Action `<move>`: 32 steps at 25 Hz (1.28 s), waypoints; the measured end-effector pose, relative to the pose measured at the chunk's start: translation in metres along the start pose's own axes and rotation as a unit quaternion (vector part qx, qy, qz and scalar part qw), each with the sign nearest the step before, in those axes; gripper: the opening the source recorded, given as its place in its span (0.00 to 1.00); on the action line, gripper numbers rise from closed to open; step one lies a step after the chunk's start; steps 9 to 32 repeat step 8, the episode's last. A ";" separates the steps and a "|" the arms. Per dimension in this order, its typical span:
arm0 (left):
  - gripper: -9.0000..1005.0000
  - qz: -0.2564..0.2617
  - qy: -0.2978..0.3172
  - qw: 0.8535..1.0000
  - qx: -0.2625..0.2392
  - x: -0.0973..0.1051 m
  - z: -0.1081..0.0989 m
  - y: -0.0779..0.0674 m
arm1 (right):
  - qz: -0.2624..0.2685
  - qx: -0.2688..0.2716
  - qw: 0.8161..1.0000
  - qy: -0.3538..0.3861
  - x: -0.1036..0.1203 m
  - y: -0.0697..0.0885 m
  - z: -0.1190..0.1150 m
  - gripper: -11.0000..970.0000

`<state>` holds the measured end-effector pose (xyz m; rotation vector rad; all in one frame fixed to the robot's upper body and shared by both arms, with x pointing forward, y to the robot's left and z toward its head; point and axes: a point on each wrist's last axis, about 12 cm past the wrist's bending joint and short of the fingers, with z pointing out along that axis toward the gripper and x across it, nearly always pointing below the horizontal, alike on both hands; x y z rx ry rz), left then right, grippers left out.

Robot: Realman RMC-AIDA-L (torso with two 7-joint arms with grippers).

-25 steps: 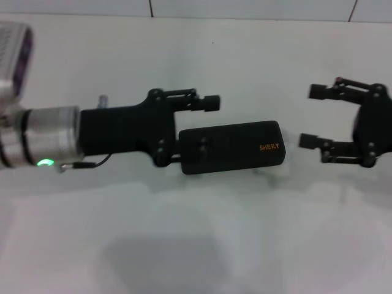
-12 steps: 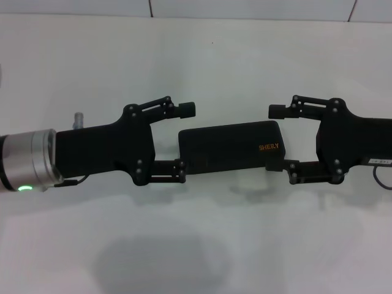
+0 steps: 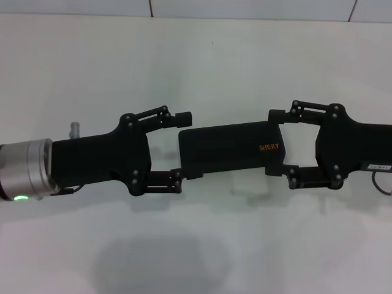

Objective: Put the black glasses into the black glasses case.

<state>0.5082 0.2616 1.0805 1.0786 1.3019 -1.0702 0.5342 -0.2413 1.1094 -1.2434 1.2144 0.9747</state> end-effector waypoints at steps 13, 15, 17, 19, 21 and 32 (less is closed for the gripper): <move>0.86 0.011 -0.010 1.000 -0.001 0.002 -0.006 -0.007 | -0.001 0.005 1.000 -0.006 0.002 0.001 0.001 0.81; 0.86 0.011 -0.010 1.000 -0.001 0.002 -0.006 -0.007 | -0.001 0.005 1.000 -0.006 0.002 0.001 0.001 0.81; 0.86 0.011 -0.010 1.000 -0.001 0.002 -0.006 -0.007 | -0.001 0.005 1.000 -0.006 0.002 0.001 0.001 0.81; 0.86 0.011 -0.010 1.000 -0.001 0.002 -0.006 -0.007 | -0.001 0.005 1.000 -0.006 0.002 0.001 0.001 0.81; 0.86 0.011 -0.010 1.000 -0.001 0.002 -0.006 -0.007 | -0.001 0.005 1.000 -0.006 0.002 0.001 0.001 0.81; 0.86 0.011 -0.010 1.000 -0.001 0.002 -0.006 -0.007 | -0.001 0.005 1.000 -0.006 0.002 0.001 0.001 0.81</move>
